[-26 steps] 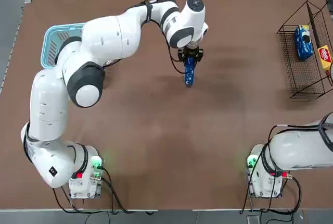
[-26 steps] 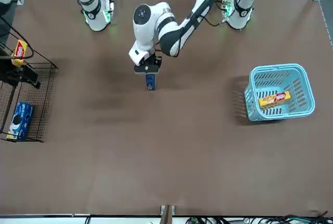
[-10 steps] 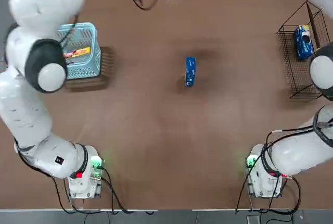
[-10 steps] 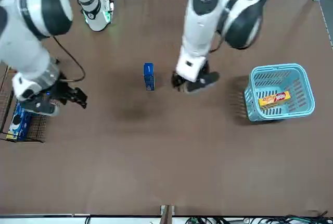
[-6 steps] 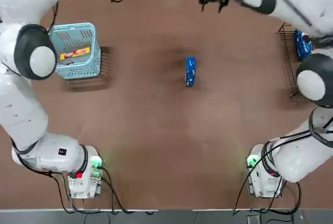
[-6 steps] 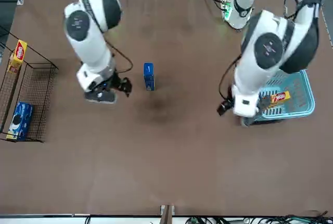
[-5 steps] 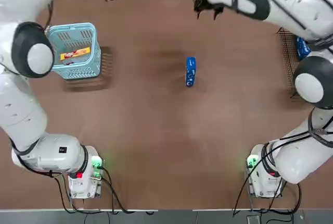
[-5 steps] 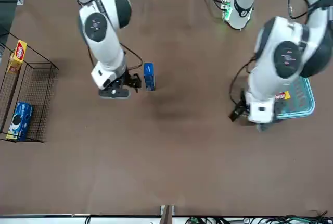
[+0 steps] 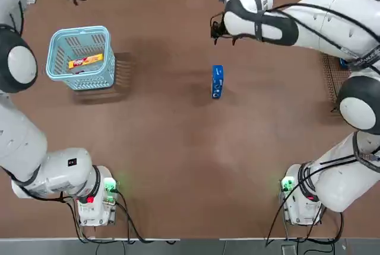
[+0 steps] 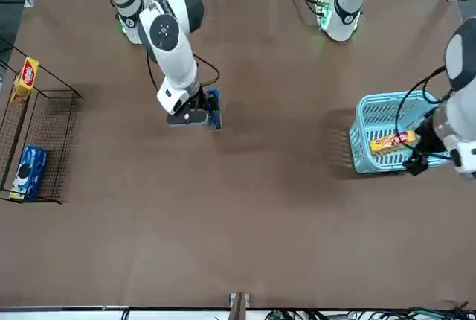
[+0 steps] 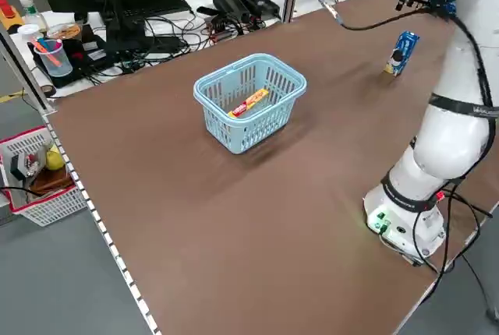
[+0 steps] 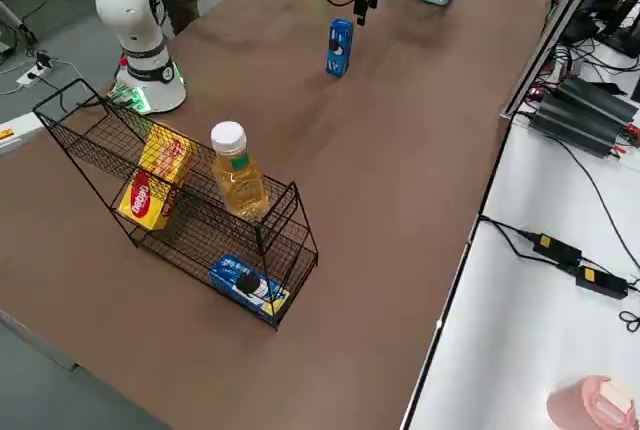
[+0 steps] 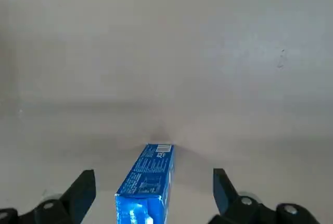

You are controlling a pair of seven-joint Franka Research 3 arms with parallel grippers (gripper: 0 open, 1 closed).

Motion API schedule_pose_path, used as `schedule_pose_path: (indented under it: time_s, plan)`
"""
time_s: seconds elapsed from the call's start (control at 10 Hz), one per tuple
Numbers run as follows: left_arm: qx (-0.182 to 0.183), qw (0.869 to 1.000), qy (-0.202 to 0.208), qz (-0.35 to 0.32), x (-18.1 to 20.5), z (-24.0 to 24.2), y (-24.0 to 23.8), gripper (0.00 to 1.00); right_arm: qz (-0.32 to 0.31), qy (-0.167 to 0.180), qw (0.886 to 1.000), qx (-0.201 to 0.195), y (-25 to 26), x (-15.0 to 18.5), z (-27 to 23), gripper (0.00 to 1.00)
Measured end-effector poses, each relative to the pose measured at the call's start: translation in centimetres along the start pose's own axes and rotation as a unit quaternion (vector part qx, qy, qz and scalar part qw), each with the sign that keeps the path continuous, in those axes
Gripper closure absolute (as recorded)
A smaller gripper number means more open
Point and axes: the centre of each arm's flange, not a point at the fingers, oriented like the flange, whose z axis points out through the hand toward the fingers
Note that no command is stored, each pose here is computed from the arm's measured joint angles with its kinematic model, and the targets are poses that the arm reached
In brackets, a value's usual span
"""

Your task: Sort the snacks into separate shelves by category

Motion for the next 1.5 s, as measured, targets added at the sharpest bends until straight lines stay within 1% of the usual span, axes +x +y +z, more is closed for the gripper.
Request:
schedule_pose_path:
  time_s: [0.1, 0.2, 0.4, 0.6, 0.7, 0.9, 1.1, 1.3, 1.5]
  plan:
    - [-0.018, 0.999, -0.008, -0.037, 1.7, 1.9, -2.3, 0.01, -0.004, -0.003, 1.0, 0.001, -0.1, -1.1, 0.5, 0.0]
    - [-0.023, 0.997, -0.023, -0.074, 3.2, 3.8, -4.9, 0.01, -0.008, -0.007, 1.0, 0.0, -0.1, -2.0, 0.8, 0.0]
    - [-0.013, 0.993, -0.042, -0.111, 4.6, 6.8, -8.2, 0.01, -0.016, -0.013, 1.0, -0.003, -0.2, -3.5, 1.1, 0.0]
    - [-0.005, 0.99, -0.051, -0.132, 3.8, 10.4, -9.1, 0.02, -0.024, -0.018, 1.0, -0.007, -0.7, -4.4, 1.6, 0.0]
    - [-0.008, 0.988, -0.054, -0.147, 3.2, 12.1, -9.4, 0.02, -0.028, -0.019, 0.999, -0.007, -1.0, -4.7, 1.7, 0.0]
    - [-0.014, 0.983, -0.052, -0.173, 2.6, 13.9, -9.8, 0.04, -0.033, -0.021, 0.999, -0.008, -1.4, -5.2, 1.9, 0.0]
    - [-0.017, 0.983, -0.05, -0.178, 1.8, 15.9, -10.5, 0.09, -0.036, -0.025, 0.999, -0.011, -1.5, -5.6, 2.3, 0.0]
    - [-0.022, 0.982, -0.047, -0.181, 0.8, 18.2, -11.5, 0.09, -0.038, -0.03, 0.999, -0.015, -1.4, -5.9, 2.9, 0.0]
    - [-0.036, 0.982, -0.037, -0.184, 0.6, 19.5, -11.6, 0.09, -0.04, -0.034, 0.998, -0.019, -1.5, -6.1, 3.6, 0.0]
